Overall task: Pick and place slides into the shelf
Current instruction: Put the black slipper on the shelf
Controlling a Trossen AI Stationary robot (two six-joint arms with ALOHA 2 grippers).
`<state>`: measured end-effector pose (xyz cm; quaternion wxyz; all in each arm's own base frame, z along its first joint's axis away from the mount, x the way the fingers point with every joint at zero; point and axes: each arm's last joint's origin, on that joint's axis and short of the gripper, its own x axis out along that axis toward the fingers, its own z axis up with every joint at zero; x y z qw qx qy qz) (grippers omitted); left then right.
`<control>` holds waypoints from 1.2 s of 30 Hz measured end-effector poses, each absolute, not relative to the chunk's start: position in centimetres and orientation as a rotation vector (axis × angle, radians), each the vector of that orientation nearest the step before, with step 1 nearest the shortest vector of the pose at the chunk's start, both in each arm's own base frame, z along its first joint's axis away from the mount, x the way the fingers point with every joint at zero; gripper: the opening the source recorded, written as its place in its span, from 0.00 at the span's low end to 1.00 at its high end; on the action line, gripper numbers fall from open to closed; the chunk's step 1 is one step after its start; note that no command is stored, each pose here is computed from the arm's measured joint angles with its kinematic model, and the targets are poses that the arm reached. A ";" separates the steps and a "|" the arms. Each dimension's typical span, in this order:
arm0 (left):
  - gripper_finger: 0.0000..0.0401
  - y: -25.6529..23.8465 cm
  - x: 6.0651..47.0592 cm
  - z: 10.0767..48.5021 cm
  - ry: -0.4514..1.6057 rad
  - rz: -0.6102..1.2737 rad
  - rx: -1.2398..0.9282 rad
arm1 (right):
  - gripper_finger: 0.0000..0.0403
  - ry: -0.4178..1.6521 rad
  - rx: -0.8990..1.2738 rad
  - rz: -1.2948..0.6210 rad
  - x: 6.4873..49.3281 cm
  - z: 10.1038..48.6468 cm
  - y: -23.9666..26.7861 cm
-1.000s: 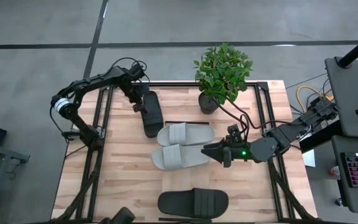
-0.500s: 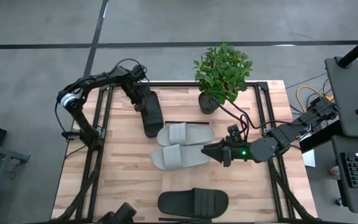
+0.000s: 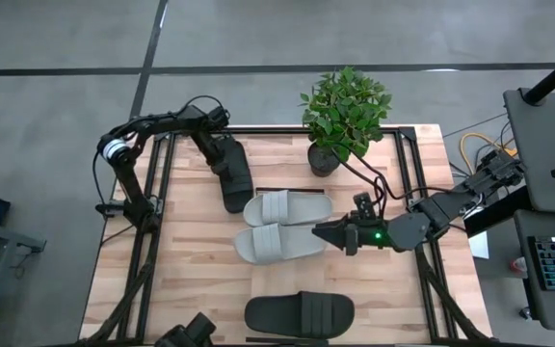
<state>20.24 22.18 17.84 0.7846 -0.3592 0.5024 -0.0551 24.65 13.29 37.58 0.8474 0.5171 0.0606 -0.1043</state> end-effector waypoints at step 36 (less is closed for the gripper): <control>0.04 20.4 19.3 15.4 1.107 -0.171 -0.855 | 0.58 0.110 1.088 -0.242 24.7 37.6 13.2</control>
